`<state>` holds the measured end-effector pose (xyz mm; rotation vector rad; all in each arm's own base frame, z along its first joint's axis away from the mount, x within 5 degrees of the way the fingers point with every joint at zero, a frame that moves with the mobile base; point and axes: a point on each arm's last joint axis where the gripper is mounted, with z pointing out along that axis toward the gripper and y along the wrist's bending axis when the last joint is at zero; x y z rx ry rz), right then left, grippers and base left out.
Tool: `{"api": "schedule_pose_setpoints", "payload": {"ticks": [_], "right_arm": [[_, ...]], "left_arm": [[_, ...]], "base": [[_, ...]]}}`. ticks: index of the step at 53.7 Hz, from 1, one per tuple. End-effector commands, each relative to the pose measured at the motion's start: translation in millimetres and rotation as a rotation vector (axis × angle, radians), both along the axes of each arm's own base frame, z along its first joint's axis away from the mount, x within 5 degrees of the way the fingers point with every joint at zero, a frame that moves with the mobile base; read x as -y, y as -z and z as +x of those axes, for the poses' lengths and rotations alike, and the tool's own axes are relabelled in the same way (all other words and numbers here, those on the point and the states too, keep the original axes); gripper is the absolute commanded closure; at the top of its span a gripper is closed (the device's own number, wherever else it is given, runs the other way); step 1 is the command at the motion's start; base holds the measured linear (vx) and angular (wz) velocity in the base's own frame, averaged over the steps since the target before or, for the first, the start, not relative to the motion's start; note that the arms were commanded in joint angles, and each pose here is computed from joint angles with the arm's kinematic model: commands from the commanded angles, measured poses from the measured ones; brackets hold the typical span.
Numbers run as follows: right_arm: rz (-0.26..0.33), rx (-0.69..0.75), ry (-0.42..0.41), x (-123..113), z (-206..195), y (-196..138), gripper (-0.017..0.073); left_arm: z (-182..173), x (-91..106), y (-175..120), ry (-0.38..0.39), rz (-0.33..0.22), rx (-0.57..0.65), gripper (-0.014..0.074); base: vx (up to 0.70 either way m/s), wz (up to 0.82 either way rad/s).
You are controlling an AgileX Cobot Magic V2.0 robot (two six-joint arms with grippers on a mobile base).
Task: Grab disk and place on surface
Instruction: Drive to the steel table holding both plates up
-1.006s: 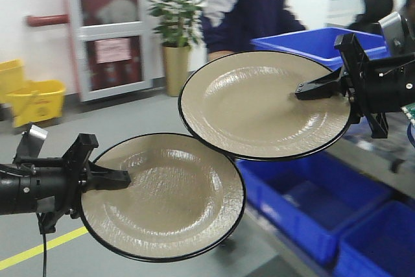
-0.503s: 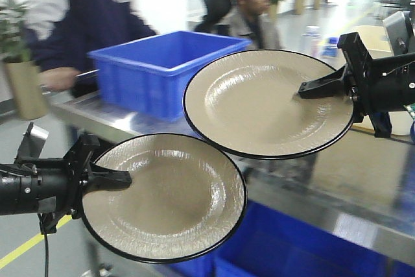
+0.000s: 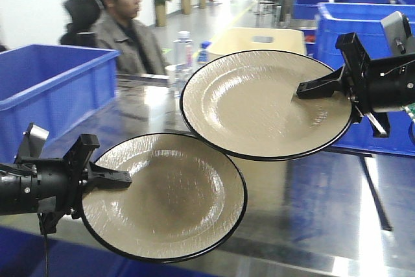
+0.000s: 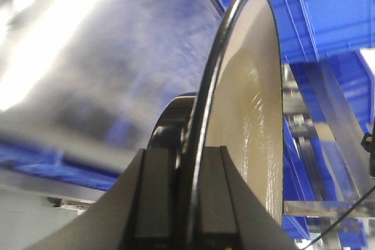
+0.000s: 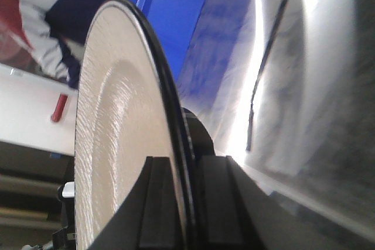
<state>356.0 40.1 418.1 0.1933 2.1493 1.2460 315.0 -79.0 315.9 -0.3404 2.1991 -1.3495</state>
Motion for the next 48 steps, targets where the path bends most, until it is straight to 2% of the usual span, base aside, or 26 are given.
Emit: {"api": "schedule_pose_setpoints", "payload": {"ticks": [1,23,48], "right_arm": [[0.119,0.122,0.025,-2.0,-17.2,-41.4,0.0567],[0.119,0.124,0.029,-1.8,-16.9,-41.5,0.0567],[0.119,0.124,0.029,-1.8,-16.9,-41.5,0.0567]], "left_arm": [[-7.0,3.8,-32.7,-0.008,-0.128,0.061,0.0595],[-7.0,3.8,-32.7,-0.008,-0.128,0.061,0.0595],[-7.0,3.8,-32.7,-0.008,-0.128,0.061,0.0595]], "base": [[0.23,-0.53],[0.21,-0.41],[0.15,-0.13]]}}
